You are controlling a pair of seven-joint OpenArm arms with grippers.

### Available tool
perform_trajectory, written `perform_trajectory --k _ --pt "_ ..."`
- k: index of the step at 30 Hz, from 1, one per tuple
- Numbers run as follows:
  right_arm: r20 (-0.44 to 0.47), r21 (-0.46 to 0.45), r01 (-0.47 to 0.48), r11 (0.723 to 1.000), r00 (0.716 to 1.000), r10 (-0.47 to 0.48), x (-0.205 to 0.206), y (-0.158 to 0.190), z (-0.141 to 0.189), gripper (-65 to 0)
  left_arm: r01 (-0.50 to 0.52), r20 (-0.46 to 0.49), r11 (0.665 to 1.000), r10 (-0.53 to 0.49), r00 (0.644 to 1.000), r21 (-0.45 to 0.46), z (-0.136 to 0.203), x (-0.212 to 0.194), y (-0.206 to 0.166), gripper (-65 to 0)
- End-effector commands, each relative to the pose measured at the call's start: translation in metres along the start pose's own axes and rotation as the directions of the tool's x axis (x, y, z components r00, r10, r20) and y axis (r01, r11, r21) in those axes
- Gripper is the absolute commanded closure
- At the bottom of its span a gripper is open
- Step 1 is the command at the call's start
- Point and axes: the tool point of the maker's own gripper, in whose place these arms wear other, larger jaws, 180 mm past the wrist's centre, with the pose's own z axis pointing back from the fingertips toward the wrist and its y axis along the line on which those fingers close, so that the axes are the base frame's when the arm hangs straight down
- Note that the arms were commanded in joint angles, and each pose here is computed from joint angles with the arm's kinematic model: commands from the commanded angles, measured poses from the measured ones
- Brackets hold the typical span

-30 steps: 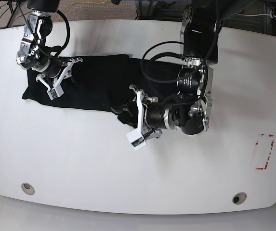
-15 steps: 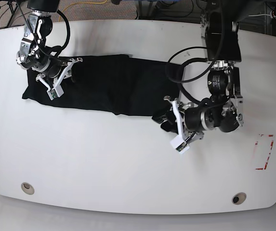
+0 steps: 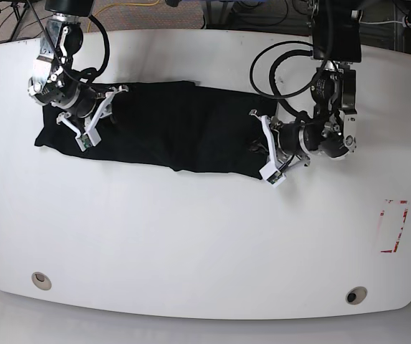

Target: Layout the t-shirt on the table in an organized manner, then fold the t-shirt properly

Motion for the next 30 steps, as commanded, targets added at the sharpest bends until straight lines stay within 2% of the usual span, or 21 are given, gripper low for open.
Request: perform_trajectory --k 1,5,7,10,13,16,17,19,23,30 --pt "0.068 -0.027 -0.053 0.998 0.996 0.054 0.029 -0.003 0.014 -16.3 0.001 0.033 1.0 -0.001 0.999 0.01 0.0 0.007 0.005 -0.1" --pt "0.103 -0.088 -0.121 0.989 0.986 0.129 0.058 -0.005 0.035 -16.8 -0.022 -0.004 0.999 0.022 1.0 0.029 0.0 -0.016 0.016 -0.1" --pt "0.114 -0.122 -0.12 0.985 0.984 0.134 0.068 -0.008 0.045 -18.7 -0.039 -0.015 0.999 0.04 0.999 0.024 -0.003 -0.022 0.018 -0.1" --pt "0.118 -0.198 -0.082 0.977 0.987 0.107 0.078 -0.025 0.063 -30.0 -0.058 -0.042 0.998 0.06 0.997 0.031 -0.002 -0.034 0.025 -0.1" --pt "0.114 -0.278 0.015 0.961 0.993 0.017 0.074 -0.053 0.081 -47.2 -0.064 -0.062 0.997 0.067 0.996 0.043 0.002 -0.043 0.032 -0.1" --pt "0.156 -0.346 0.134 0.929 0.984 -0.083 0.069 -0.08 0.102 -63.1 -0.063 -0.067 0.997 0.066 0.996 0.048 0.003 -0.045 0.034 -0.1" --pt "0.182 -0.363 0.176 0.915 0.976 -0.116 0.066 -0.089 0.109 -65.0 -0.061 -0.073 0.997 0.065 0.995 0.055 0.006 -0.047 0.037 -0.1" --pt "0.219 -0.366 0.236 0.9 0.962 -0.164 0.061 -0.101 0.117 -65.0 -0.062 -0.082 0.996 0.067 0.994 0.059 0.007 -0.051 0.038 -0.1" --pt "0.229 -0.308 0.325 0.894 0.938 -0.262 0.046 -0.116 0.112 -65.0 -0.062 -0.084 0.996 0.067 0.994 0.059 0.008 -0.053 0.038 -0.1" --pt "0.251 -0.117 0.518 0.847 0.841 -0.48 0.01 -0.137 0.092 -65.0 -0.062 -0.085 0.996 0.067 0.994 0.06 0.008 -0.053 0.038 -0.1"
